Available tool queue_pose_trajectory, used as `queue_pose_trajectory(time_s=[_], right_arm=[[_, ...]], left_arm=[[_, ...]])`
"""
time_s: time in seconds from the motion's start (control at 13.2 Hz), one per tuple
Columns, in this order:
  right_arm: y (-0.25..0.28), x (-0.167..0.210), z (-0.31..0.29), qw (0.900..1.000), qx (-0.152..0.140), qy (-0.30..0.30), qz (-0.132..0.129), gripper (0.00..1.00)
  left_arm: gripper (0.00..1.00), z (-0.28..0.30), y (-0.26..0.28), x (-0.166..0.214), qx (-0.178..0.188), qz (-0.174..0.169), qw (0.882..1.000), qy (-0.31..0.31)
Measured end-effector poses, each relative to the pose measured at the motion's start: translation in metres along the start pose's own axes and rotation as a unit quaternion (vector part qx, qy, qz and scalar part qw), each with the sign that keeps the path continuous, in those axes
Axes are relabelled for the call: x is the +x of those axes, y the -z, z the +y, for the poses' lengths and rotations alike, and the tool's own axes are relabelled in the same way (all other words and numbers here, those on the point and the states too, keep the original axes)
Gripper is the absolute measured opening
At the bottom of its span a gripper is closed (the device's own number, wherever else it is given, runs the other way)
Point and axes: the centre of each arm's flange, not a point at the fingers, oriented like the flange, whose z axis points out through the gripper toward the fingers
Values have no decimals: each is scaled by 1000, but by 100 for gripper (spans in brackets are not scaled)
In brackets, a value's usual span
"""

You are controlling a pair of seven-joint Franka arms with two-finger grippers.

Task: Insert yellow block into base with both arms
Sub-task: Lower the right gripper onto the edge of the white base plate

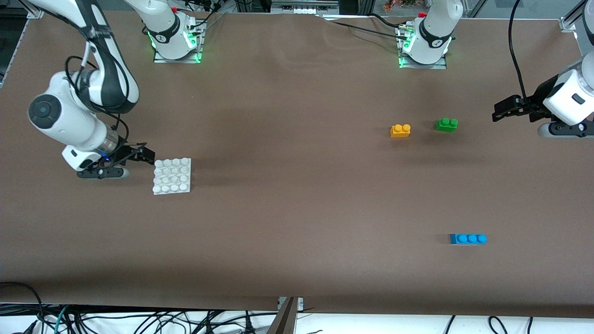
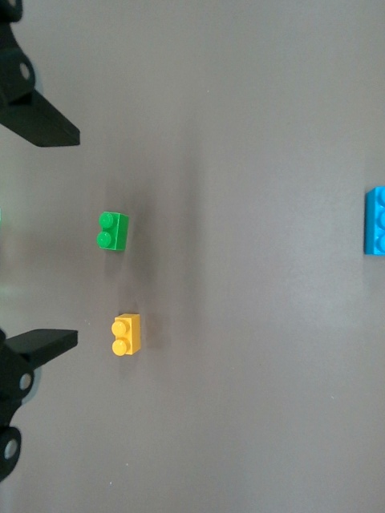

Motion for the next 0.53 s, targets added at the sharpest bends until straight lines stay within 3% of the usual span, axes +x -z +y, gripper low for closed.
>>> queue_pose_trajectory(time_s=[0.53], right_arm=[[-72,12,2,1000,1,-4,16,100]], left_arm=[[100,-2,-35,10,0,21,1000,-2]])
